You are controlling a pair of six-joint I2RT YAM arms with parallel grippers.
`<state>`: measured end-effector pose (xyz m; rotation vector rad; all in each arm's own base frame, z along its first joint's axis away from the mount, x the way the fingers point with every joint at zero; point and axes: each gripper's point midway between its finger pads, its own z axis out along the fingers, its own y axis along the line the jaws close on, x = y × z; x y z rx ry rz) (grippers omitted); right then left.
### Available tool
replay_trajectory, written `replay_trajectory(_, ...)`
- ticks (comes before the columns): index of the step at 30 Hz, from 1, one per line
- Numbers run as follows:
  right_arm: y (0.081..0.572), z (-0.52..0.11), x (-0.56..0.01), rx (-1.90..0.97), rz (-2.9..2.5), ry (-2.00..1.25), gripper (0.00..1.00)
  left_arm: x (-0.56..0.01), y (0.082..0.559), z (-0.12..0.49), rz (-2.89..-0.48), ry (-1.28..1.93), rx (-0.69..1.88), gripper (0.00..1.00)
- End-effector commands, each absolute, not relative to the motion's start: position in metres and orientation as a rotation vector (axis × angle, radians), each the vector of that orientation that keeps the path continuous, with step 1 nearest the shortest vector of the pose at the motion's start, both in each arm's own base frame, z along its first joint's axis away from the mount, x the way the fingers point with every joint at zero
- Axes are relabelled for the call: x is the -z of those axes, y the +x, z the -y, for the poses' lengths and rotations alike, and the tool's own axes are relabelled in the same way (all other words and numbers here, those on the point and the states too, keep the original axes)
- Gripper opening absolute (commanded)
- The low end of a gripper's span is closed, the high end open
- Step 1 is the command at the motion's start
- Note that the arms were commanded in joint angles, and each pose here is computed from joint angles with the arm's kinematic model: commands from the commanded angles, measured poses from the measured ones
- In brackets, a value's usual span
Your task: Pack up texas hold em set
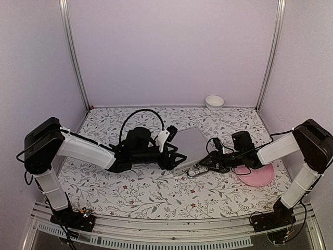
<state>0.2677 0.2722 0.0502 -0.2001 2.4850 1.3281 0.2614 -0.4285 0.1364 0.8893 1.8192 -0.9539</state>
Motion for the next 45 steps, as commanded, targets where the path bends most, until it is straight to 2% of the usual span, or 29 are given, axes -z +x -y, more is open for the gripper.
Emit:
replay_trajectory(1,0.267,-0.282,-0.076,-1.414,-2.407,-0.238,0.75,-0.125,0.259,0.430,-1.819,0.941,0.871,0.71)
replay_trajectory(9,0.272,-0.290,-0.098,-1.478,-2.357,-0.257,0.75,-0.120,0.252,0.435,-1.788,1.034,0.808,0.78)
replay_trajectory(25,0.274,-0.293,-0.094,-1.503,-2.383,-0.195,0.75,-0.101,0.246,0.444,-1.791,1.122,0.755,0.81)
replay_trajectory(37,0.252,-0.289,-0.089,-1.473,-2.415,-0.195,0.76,-0.114,0.254,0.437,-1.789,1.011,0.750,0.82)
replay_trajectory(40,0.247,-0.296,-0.081,-1.432,-2.438,-0.206,0.76,-0.133,0.261,0.432,-1.768,0.911,0.787,0.81)
replay_trajectory(45,0.246,-0.304,-0.069,-1.356,-2.462,-0.197,0.76,-0.142,0.266,0.425,-1.778,0.829,0.881,0.71)
